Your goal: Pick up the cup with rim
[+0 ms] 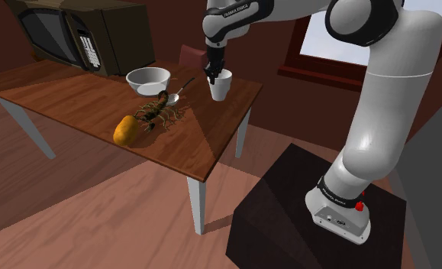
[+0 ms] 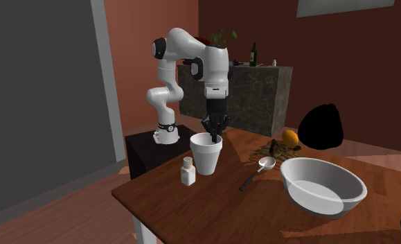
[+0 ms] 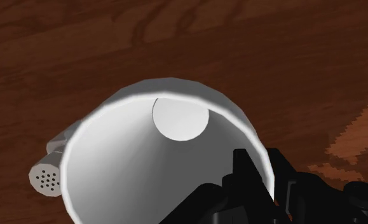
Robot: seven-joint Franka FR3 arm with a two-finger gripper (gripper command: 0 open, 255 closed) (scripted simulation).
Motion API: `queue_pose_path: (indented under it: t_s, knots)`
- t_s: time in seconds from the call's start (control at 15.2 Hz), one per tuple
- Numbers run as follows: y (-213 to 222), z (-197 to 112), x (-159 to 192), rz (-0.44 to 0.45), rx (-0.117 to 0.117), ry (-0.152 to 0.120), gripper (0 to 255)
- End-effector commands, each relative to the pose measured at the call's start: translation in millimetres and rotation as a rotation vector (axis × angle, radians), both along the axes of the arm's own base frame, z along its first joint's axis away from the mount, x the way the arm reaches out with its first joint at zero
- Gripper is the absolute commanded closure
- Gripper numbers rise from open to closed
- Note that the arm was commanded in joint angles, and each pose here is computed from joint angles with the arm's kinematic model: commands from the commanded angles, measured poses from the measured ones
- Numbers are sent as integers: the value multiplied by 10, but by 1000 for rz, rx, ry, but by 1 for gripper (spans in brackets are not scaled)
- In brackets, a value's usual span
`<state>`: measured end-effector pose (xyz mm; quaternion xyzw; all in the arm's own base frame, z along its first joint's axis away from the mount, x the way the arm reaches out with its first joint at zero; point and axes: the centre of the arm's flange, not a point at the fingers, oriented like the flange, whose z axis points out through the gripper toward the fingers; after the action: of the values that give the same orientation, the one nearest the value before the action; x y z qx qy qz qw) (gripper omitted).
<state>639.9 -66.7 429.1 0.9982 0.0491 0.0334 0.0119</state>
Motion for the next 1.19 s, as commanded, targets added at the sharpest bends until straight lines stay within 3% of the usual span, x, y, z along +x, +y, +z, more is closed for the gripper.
queue_pose_path:
  t_s: [0.0,0.33,1.12]
  knots:
    - [0,-3,-1,0,0,0,255]
    - [-3,-6,9,0,0,0,255]
    - [-3,627,9,0,0,0,255]
